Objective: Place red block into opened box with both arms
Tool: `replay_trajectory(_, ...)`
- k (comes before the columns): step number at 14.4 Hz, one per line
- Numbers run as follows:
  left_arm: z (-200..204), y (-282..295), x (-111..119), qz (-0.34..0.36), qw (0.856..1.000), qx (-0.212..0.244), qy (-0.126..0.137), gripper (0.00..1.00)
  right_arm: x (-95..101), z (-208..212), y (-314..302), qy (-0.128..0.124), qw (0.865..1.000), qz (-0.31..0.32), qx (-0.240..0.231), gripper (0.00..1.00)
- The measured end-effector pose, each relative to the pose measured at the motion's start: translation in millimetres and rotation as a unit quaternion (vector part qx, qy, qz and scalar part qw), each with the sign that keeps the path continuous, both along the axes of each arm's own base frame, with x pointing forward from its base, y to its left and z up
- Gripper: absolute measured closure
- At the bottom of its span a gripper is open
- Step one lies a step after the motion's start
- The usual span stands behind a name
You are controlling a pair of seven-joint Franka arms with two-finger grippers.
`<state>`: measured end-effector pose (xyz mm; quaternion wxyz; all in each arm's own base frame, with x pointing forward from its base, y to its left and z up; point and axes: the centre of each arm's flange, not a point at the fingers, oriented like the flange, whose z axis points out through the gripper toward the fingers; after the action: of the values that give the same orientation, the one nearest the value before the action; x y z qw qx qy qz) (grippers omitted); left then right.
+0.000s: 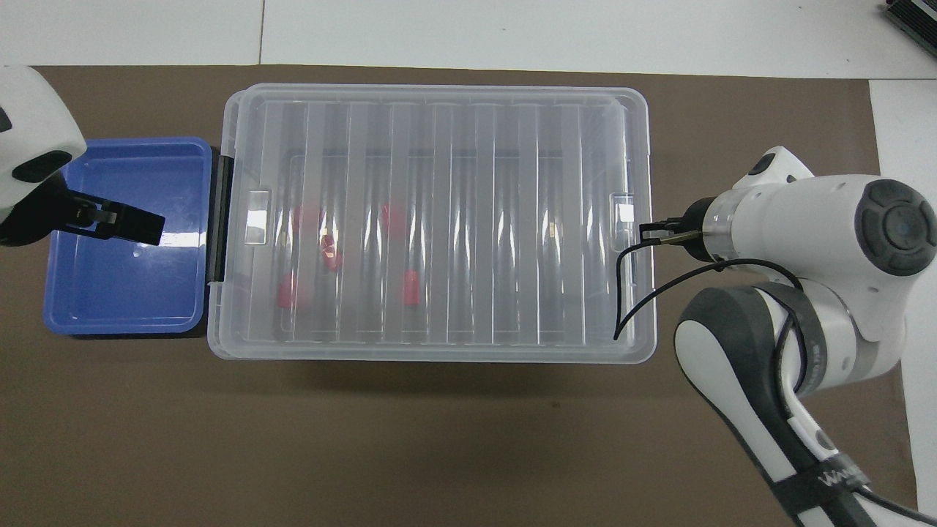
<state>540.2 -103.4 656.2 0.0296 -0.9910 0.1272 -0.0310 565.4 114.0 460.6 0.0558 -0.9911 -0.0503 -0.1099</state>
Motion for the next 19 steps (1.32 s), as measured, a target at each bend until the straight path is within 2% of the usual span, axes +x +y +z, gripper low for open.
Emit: replay_trajectory(19, -1, 18, 3, 0.017, 1.0, 0.0, 0.001, 0.0, -1.1, 2, 8, -0.002, 1.0, 0.007, 0.001, 0.99)
